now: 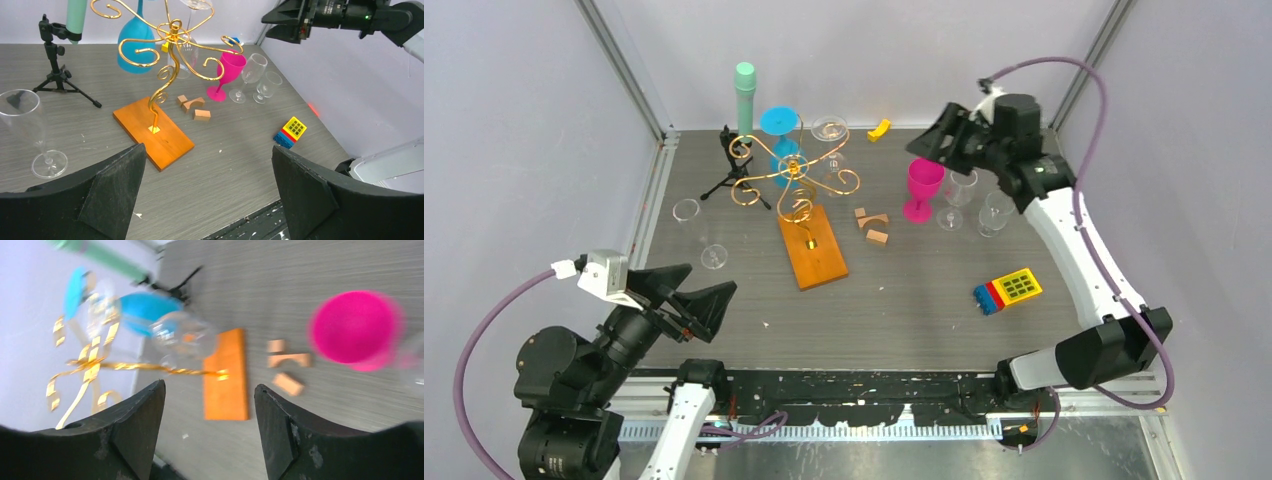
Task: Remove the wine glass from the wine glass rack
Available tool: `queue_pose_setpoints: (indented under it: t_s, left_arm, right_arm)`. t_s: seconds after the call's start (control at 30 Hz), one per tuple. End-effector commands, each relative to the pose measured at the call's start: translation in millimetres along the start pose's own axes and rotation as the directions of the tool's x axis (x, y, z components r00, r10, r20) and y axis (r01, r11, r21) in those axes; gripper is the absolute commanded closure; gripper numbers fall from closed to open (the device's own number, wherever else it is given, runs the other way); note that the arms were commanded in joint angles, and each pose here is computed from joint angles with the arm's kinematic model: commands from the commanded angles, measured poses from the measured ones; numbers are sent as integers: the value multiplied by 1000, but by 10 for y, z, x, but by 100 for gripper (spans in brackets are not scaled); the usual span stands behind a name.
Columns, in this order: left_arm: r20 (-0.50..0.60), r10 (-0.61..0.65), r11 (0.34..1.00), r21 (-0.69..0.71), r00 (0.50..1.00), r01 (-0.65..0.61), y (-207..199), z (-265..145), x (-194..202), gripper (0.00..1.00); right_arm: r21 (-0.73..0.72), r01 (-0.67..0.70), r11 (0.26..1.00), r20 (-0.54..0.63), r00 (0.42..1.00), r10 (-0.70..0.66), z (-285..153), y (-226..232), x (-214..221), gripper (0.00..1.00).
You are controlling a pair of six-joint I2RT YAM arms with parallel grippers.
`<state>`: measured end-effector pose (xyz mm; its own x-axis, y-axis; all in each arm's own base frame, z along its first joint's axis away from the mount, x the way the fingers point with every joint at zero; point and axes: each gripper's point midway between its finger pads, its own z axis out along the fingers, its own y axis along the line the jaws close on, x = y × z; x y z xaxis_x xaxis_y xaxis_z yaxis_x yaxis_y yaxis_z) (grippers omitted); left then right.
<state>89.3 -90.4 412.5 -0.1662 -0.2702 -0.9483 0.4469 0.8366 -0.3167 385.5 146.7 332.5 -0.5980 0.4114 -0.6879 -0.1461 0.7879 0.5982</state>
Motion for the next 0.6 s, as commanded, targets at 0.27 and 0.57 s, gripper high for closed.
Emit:
queue_pose_setpoints:
  t_s: [0.27,0.57]
  left_arm:
    - [70,-23,1000,23,997,22,-8,108,-131,0]
    - [74,-87,996,17,993,86,14,220,-204,0]
  right_arm:
    - [-428,-254,867,45,952,302,161,1580,-77,32]
    - [-334,-262,905,-6,961,276,499,1675,27,54]
